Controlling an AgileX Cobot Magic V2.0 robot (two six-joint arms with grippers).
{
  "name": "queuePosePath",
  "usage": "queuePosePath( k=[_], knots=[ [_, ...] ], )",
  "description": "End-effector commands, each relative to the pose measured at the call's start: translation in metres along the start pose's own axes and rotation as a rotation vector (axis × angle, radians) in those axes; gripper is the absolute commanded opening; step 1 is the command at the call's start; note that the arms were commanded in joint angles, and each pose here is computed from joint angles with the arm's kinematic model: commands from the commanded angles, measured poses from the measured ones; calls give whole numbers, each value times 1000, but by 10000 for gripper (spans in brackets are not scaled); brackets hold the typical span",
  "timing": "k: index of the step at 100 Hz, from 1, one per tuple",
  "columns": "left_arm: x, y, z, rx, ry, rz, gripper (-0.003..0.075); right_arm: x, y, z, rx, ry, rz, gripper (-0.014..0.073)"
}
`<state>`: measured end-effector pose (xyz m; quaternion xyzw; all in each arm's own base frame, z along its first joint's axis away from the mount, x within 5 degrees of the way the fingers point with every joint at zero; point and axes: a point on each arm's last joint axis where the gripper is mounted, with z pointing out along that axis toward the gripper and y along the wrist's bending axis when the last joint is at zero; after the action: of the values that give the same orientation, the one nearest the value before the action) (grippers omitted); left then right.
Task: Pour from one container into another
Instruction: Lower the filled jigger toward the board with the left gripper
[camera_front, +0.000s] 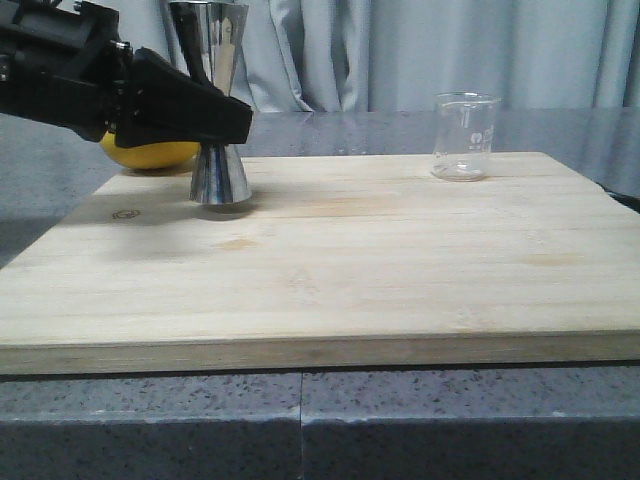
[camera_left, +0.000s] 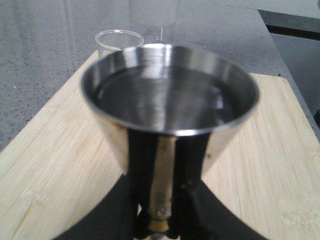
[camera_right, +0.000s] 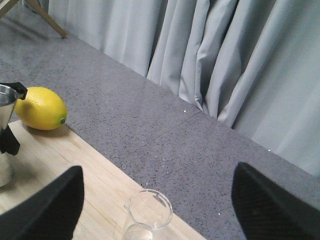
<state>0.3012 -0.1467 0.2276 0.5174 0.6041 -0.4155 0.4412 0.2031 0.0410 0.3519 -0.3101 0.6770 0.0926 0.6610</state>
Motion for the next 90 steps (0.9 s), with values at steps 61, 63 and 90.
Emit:
queuePosePath(
  k=[61,63,90],
  knots=[
    [-31,-15,-5,124,-180,31,-2,-11,-2,-4,21,-47,7,523],
    [-31,-15,-5,124,-180,31,-2,-11,-2,-4,19,-48,7,523],
    [-28,-16,-4,126,-177,22,-2,-11,-2,-4,18,-48,7,523]
  ],
)
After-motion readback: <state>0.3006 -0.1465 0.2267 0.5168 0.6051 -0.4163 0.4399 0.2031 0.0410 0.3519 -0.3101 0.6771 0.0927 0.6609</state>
